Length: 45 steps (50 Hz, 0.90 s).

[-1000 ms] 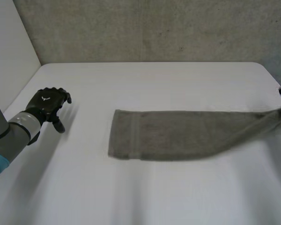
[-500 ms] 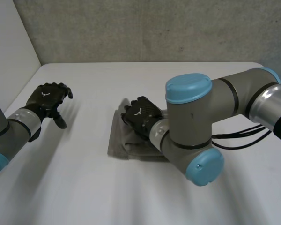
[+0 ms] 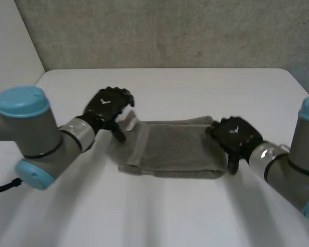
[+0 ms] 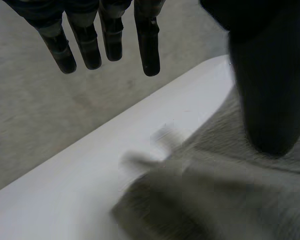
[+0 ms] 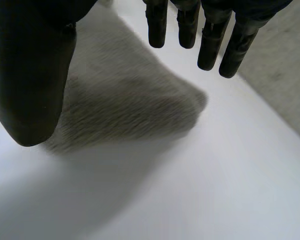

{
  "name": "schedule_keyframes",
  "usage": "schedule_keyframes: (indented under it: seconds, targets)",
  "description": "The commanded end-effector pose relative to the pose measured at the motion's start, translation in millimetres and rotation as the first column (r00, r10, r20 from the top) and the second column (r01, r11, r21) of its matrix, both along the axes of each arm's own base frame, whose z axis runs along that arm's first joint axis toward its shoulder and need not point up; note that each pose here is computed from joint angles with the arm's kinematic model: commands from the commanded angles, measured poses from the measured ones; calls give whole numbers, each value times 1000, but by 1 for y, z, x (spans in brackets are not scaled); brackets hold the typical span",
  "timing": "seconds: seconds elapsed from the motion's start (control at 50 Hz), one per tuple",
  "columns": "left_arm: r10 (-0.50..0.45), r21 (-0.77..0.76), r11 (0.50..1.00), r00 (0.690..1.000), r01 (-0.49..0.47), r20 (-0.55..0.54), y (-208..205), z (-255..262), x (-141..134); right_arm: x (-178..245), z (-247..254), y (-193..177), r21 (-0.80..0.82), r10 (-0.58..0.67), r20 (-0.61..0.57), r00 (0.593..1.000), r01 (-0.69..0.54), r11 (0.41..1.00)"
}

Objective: Fold the towel.

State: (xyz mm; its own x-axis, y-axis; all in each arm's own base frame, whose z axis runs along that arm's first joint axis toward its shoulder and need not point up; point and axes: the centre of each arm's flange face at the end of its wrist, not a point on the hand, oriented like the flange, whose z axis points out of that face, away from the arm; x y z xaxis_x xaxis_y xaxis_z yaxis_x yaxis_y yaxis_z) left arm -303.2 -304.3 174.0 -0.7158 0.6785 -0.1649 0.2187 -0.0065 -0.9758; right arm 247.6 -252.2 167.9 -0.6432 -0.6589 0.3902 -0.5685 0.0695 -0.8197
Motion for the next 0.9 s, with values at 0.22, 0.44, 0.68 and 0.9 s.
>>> schedule_keyframes:
  seconds: [0.22, 0.44, 0.68, 0.9]
  targets:
    - [-84, 37, 996, 996, 83, 17, 16, -25, -32, 0, -27, 13, 15, -1, 63, 998, 0, 1000]
    - [-81, 49, 996, 997, 80, 21, 18, -23, -29, 6, -30, 5, 4, -7, 141, 990, 7, 1000]
    - [-83, 82, 993, 996, 79, 38, 24, -28, -26, 1, -35, -2, 26, -37, 116, 993, 34, 999]
    - [-67, 105, 993, 996, 62, 50, 23, -32, -20, -42, -1, -16, -53, -90, -51, 995, 87, 995]
